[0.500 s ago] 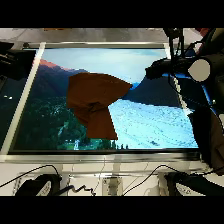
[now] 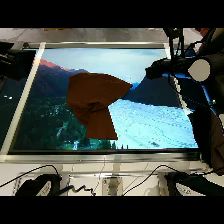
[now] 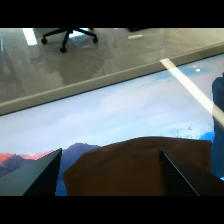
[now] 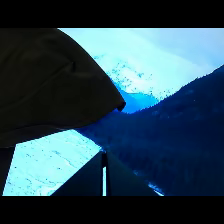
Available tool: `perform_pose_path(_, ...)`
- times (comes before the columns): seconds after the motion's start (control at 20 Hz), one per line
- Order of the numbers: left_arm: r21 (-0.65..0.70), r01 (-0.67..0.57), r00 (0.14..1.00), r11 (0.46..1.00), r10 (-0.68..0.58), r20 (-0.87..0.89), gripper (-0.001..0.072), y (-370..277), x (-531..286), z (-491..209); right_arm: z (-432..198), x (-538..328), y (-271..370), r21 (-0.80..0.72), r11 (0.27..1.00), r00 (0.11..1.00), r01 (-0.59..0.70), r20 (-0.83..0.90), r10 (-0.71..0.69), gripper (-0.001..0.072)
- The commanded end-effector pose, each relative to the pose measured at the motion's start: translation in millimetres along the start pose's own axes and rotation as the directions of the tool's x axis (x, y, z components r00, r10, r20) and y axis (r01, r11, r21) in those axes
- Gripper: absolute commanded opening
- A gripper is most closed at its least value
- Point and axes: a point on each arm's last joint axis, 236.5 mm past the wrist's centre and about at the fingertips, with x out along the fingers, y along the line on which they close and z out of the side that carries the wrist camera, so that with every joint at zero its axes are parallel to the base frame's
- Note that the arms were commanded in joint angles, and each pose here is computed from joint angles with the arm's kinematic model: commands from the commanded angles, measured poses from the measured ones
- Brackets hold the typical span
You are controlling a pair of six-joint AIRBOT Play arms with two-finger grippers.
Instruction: Fold the clothes and pants, and hang the long-sleeved shirts on hangers.
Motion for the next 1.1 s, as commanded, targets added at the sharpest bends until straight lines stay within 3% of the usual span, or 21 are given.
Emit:
perform_pose_path(0.0, 0.000, -0.001, 1.000, 1.000, 0.001, 0.001, 0.0703, 0.1, -0.3, 0.3, 0.1, 0.1, 0.4, 0.000, 1.000, 1.000, -0.001, 0.000, 0.001, 0.0014)
perform_pose_path(0.55, 0.000, 0.000, 1.000, 1.000, 0.000, 0.001, 0.0703, 0.0, -0.3, 0.3, 0.3, 0.1, 1.9, 0.004, 1.000, 1.000, -0.007, 0.001, 0.007, 0.0014)
perform_pose_path(0.75, 0.000, -0.001, 1.000, 1.000, 0.001, 0.001, 0.0703, 0.1, -0.3, 0.3, -0.3, 2.8, 19.3, 0.046, 0.996, 0.997, -0.081, -0.002, 0.081, 0.0015)
perform_pose_path(0.85, -0.001, 0.000, 1.000, 1.000, 0.000, -0.003, 0.0703, 0.3, 0.3, -0.8, -41.1, 15.3, 47.8, 0.101, 0.978, 0.967, -0.184, -0.161, 0.199, 0.0013)
perform_pose_path(0.95, -0.004, 0.009, 1.000, 1.000, -0.009, -0.026, 0.0703, -0.6, 4.3, -7.0, -103.8, 33.9, 81.9, 0.136, 0.954, 0.881, -0.269, -0.366, 0.301, 0.0014)
perform_pose_path(1.05, -0.010, 0.016, 0.999, 1.000, -0.017, -0.051, 0.0702, -0.3, 11.2, -14.3, -155.1, 58.2, 106.2, 0.137, 0.947, 0.814, -0.290, -0.486, 0.319, 0.0014)
